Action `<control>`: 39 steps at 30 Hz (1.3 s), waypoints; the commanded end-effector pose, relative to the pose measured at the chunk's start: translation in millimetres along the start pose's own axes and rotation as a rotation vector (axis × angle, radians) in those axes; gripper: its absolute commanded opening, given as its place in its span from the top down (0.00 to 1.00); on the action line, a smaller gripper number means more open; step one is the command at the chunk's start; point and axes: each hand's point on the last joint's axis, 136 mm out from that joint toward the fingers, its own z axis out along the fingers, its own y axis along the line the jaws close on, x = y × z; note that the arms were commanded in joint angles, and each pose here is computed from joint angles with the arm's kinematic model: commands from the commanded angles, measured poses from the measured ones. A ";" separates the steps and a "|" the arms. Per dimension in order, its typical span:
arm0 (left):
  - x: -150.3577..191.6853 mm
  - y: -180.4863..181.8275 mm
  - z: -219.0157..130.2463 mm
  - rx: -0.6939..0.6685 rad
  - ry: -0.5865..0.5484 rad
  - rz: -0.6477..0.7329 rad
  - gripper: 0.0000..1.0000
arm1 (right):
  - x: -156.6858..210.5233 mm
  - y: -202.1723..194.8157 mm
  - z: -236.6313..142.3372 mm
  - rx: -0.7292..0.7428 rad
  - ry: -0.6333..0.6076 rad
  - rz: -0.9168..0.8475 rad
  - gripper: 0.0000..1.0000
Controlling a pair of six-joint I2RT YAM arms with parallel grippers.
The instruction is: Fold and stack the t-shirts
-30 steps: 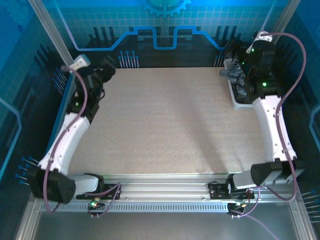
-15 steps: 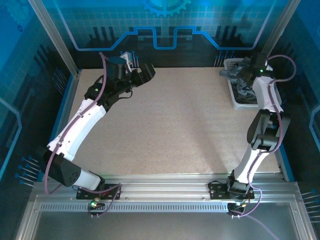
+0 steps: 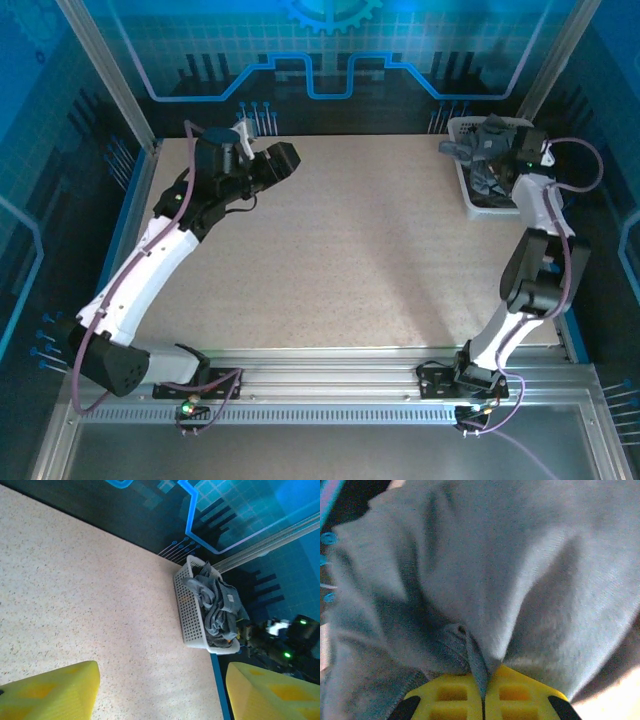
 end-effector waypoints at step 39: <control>97.9 179.4 -48.7 -0.600 0.228 -0.200 0.31 | 383.5 128.2 -191.9 -0.566 0.686 -0.969 0.40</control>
